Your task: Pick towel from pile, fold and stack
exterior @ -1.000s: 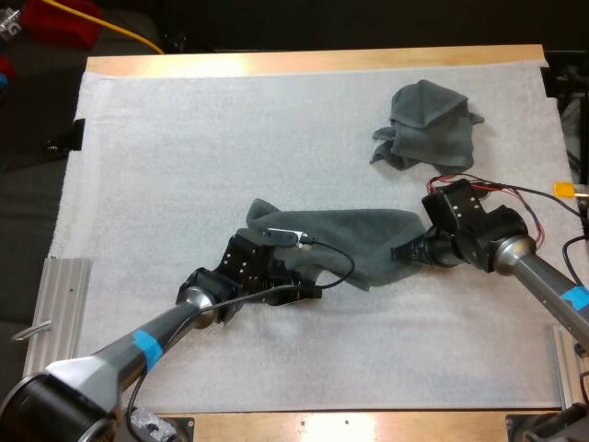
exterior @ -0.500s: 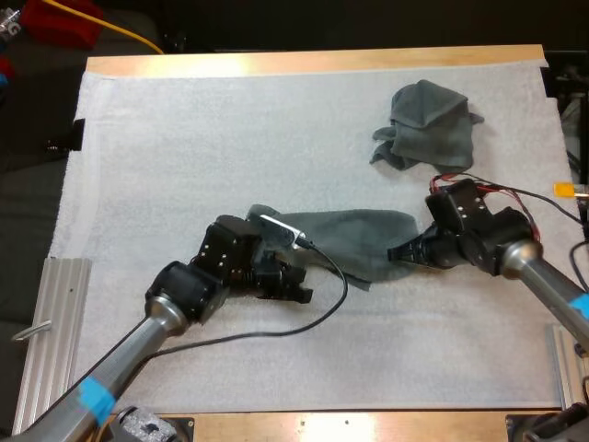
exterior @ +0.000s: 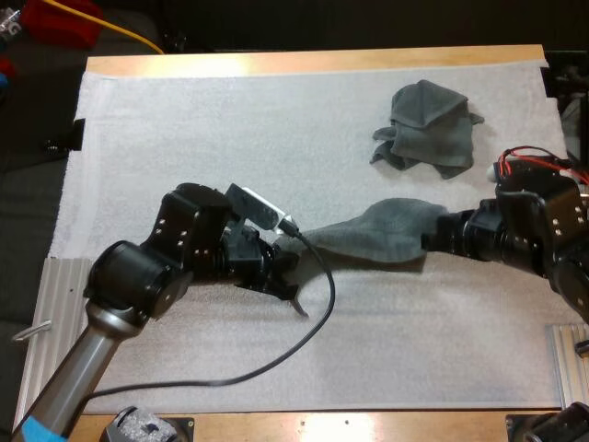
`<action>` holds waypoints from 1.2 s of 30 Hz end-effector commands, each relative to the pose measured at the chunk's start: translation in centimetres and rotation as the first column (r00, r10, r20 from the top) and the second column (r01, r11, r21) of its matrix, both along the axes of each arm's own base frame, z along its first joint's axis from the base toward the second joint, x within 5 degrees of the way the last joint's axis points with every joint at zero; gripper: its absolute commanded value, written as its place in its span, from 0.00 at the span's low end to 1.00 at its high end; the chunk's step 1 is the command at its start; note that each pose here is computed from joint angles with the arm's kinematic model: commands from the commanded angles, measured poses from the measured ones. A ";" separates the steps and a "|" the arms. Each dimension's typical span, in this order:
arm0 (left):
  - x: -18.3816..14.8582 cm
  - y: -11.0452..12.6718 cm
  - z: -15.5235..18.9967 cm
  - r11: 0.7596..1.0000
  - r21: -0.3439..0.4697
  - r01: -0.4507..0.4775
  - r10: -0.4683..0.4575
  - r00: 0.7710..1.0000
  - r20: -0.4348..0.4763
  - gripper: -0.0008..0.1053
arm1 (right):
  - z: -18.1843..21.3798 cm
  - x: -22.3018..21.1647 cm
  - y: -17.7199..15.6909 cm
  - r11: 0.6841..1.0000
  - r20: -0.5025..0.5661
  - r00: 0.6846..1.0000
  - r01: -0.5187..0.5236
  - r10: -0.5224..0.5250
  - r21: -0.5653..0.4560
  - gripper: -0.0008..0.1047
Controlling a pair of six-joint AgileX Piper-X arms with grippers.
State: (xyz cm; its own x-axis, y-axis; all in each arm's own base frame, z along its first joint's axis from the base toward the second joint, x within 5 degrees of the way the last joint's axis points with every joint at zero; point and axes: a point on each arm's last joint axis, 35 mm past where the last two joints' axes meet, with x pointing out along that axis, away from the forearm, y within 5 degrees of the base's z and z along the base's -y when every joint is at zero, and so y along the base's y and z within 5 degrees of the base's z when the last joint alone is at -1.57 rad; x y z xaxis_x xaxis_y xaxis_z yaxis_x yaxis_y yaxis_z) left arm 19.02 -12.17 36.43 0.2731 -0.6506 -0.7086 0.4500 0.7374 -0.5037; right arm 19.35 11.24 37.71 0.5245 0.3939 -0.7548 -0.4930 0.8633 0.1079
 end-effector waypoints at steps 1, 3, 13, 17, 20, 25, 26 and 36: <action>-0.8 0.2 0.8 0.999 -0.033 0.021 -0.021 1.000 -0.009 0.01 | 0.6 -0.8 0.3 1.000 -0.004 1.000 -0.017 0.017 0.014 0.01; -2.0 0.4 1.0 0.999 -0.026 0.046 -0.047 0.998 -0.044 0.01 | 1.2 -2.3 1.2 0.999 -0.004 1.000 -0.024 0.024 -0.034 0.01; -5.4 -0.9 1.1 0.988 0.057 0.144 -0.139 0.987 -0.081 0.01 | 2.3 -6.2 3.0 0.984 -0.058 0.992 -0.119 0.112 -0.132 0.01; -6.8 -0.8 0.8 0.978 0.147 0.145 -0.130 0.986 -0.109 0.01 | 2.0 -7.9 3.5 0.972 -0.111 0.983 -0.163 0.145 -0.170 0.01; -7.5 -0.6 0.8 0.972 0.179 0.150 -0.132 0.985 -0.112 0.01 | 1.8 -8.8 3.7 0.962 -0.106 0.984 -0.164 0.144 -0.218 0.01; -7.3 -0.5 -1.0 0.961 0.241 0.133 -0.104 0.986 -0.129 0.01 | 0.6 -8.7 4.5 0.965 -0.087 0.987 -0.152 0.136 -0.215 0.01; -7.3 -0.5 -2.0 0.959 0.251 0.134 -0.100 0.985 -0.144 0.01 | -0.5 -8.2 4.9 0.968 -0.080 0.989 -0.140 0.126 -0.208 0.01; -3.1 -0.5 -4.8 0.978 0.208 0.026 0.005 0.989 -0.148 0.01 | -3.5 -3.5 6.3 0.980 -0.106 0.994 -0.021 0.000 -0.199 0.01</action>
